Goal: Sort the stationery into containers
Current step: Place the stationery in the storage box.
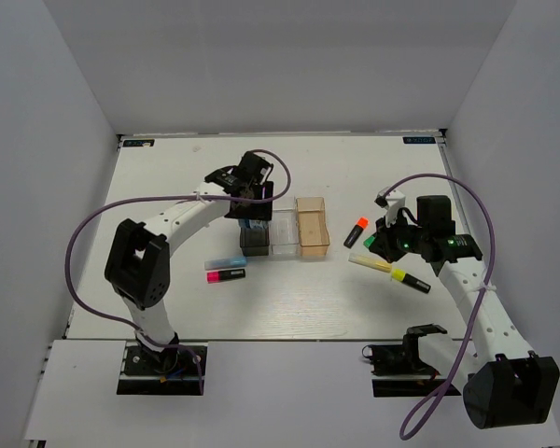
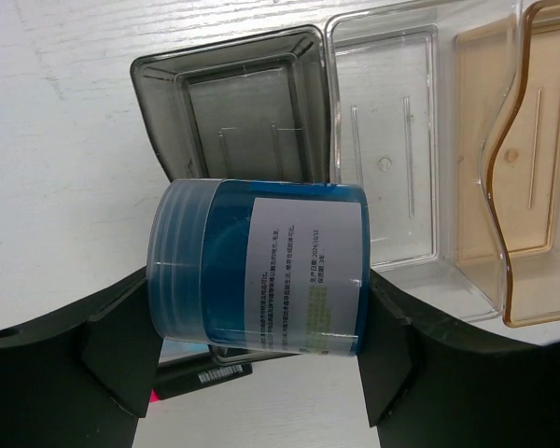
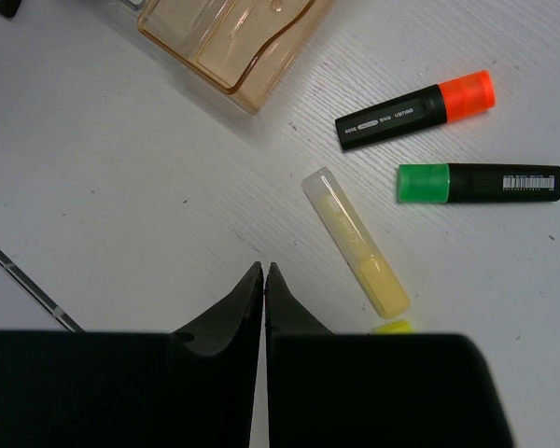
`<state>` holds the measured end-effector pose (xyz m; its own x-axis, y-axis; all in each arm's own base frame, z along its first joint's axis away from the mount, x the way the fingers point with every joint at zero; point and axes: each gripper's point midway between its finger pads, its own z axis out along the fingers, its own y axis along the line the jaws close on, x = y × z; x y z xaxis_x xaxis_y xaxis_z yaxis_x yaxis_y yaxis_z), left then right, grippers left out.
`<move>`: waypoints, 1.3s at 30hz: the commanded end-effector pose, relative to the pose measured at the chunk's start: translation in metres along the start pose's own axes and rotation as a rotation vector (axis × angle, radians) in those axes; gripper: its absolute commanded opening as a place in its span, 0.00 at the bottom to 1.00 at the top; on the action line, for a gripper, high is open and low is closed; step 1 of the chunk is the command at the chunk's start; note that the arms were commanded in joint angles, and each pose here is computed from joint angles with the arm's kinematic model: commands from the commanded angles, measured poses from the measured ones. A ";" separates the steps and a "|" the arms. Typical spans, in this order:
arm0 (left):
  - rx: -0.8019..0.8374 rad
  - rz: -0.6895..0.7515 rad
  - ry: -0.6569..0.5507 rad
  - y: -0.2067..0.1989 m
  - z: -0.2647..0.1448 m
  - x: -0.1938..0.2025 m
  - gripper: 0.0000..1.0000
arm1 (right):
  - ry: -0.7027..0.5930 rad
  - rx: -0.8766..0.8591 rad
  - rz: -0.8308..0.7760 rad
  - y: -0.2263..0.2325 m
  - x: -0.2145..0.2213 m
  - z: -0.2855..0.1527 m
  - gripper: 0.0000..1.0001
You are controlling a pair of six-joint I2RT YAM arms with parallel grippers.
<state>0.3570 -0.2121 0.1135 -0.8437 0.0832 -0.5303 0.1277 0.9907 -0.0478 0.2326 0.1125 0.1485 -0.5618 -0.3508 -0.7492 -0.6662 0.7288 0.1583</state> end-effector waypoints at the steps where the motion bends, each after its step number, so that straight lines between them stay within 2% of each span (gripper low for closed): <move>1: 0.054 0.016 -0.093 -0.013 -0.021 -0.032 0.00 | -0.028 -0.003 -0.026 0.001 -0.014 -0.005 0.05; 12: 0.000 0.043 -0.040 -0.005 -0.005 -0.010 0.00 | -0.019 -0.010 -0.021 0.001 -0.012 -0.003 0.08; 27: -0.110 0.068 -0.029 -0.001 0.003 -0.006 0.00 | -0.024 -0.010 -0.023 0.002 -0.012 -0.004 0.08; 39: -0.114 0.051 -0.019 -0.005 0.007 -0.004 0.00 | -0.027 -0.008 -0.026 0.002 -0.013 -0.005 0.08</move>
<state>0.3512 -0.2098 0.0904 -0.8577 0.1614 -0.4882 0.1325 0.9868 0.0934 0.2324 0.1133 0.1470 -0.5635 -0.3559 -0.7455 -0.6696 0.7253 0.1598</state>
